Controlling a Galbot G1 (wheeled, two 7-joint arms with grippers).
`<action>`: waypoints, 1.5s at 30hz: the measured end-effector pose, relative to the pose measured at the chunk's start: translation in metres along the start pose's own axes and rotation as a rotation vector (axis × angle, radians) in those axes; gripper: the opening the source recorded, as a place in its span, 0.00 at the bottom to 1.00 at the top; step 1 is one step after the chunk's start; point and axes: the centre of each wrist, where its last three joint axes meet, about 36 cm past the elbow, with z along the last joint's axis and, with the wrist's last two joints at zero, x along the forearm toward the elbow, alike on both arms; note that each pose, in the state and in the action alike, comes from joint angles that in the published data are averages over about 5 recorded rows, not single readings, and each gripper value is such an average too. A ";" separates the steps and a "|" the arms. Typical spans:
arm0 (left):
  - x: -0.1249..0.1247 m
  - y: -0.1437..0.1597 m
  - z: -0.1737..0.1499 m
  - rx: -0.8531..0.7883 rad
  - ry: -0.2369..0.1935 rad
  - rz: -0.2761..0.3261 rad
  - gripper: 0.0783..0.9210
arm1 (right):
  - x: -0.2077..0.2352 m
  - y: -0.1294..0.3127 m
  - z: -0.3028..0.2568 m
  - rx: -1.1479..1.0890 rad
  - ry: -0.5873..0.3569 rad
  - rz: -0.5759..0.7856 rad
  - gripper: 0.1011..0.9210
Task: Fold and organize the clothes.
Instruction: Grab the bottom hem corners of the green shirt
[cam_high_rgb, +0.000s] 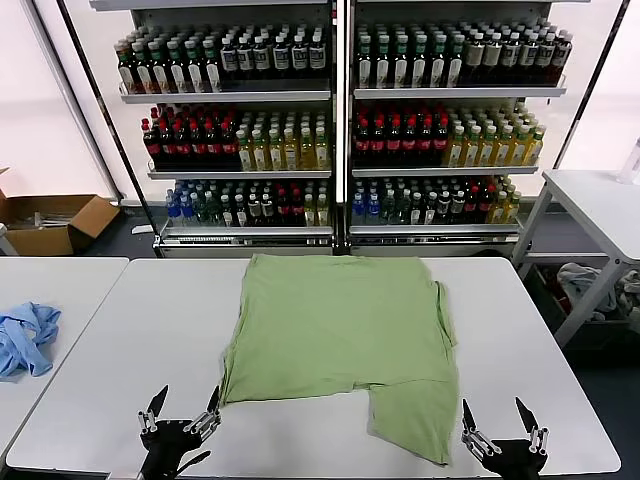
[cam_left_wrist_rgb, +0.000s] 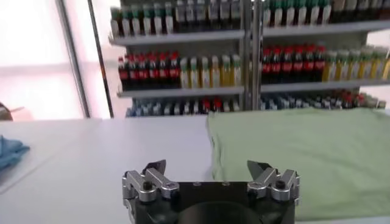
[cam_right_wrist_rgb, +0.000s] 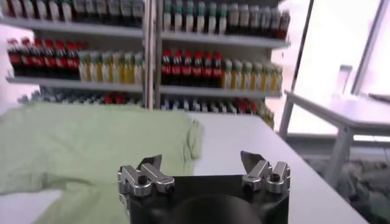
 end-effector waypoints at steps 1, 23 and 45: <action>-0.001 0.000 -0.001 0.001 0.006 0.002 0.88 | 0.000 0.001 -0.001 -0.002 0.008 -0.003 0.88; -0.041 0.005 -0.011 0.083 0.118 0.092 0.88 | -0.007 0.024 -0.004 -0.029 0.186 -0.138 0.88; -0.060 0.004 0.013 0.109 0.174 0.096 0.81 | -0.013 0.031 0.003 -0.034 0.208 -0.169 0.84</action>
